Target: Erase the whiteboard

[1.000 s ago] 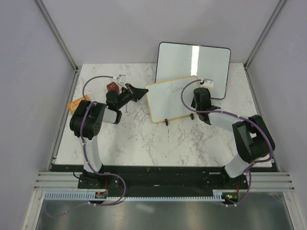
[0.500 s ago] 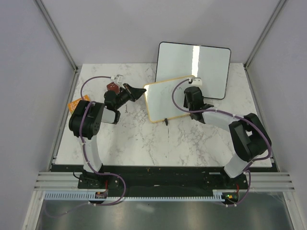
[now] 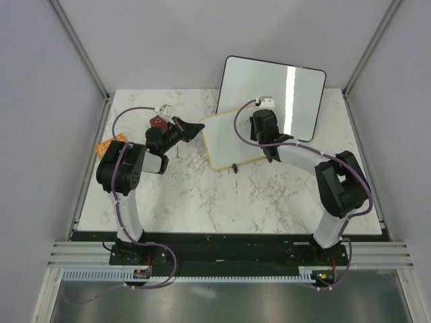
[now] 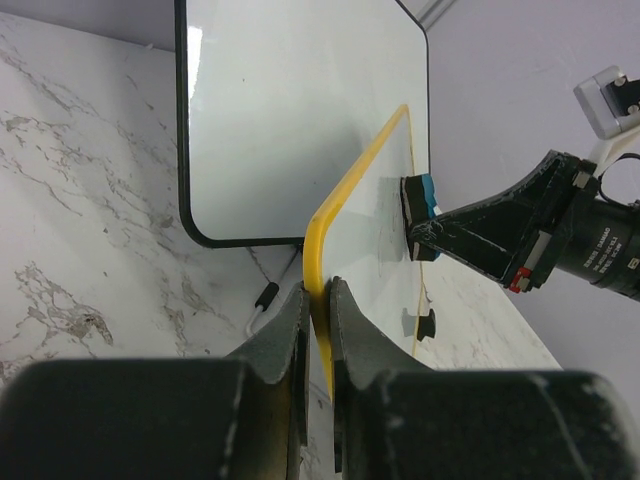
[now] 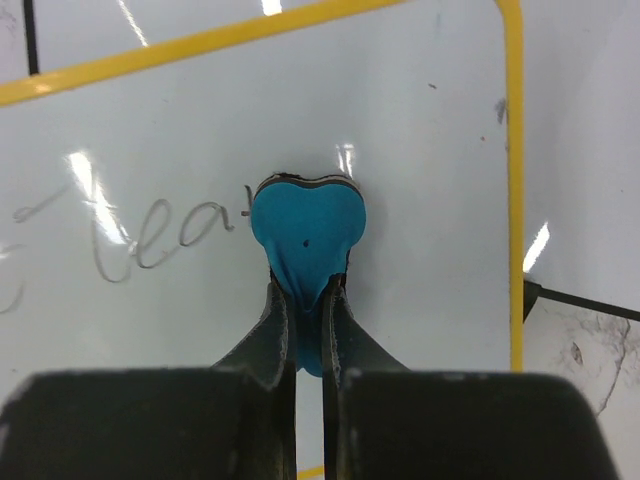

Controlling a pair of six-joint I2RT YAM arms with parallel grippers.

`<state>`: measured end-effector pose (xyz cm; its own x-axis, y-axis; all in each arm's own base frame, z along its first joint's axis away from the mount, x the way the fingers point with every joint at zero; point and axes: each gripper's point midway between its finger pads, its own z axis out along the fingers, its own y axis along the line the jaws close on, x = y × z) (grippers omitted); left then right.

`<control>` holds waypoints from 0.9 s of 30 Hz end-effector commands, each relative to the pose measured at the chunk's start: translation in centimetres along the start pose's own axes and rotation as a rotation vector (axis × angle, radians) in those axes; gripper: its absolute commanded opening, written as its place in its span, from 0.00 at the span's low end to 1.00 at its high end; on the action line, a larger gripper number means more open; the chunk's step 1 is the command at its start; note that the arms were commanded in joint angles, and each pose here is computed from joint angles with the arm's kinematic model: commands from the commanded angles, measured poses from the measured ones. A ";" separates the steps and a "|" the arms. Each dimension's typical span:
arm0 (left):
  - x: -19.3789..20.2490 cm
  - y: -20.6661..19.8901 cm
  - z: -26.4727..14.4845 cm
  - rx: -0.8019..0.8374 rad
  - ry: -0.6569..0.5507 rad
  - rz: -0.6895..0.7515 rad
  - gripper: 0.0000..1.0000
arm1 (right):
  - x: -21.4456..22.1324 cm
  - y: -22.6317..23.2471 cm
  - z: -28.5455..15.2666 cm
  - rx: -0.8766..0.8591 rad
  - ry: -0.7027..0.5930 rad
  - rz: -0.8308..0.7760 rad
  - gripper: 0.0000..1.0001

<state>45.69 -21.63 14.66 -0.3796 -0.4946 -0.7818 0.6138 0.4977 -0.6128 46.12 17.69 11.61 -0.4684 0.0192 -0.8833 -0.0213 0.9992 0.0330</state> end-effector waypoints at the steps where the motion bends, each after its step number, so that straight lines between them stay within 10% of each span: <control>1: 0.1 -1.1 0.1 0.055 -0.003 0.054 0.02 | -3.2 2.2 0.0 -0.067 -0.055 0.010 0.00; 27: 0.1 -1.4 0.0 0.071 -0.005 0.054 0.02 | -0.4 6.1 1.8 -0.130 -0.014 -0.063 0.00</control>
<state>45.61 -21.61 14.48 -0.3841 -0.4938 -0.7801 0.6099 0.4986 -0.6159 48.30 20.70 13.24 -0.4423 -0.0113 -0.8968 -0.0812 0.9963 0.0274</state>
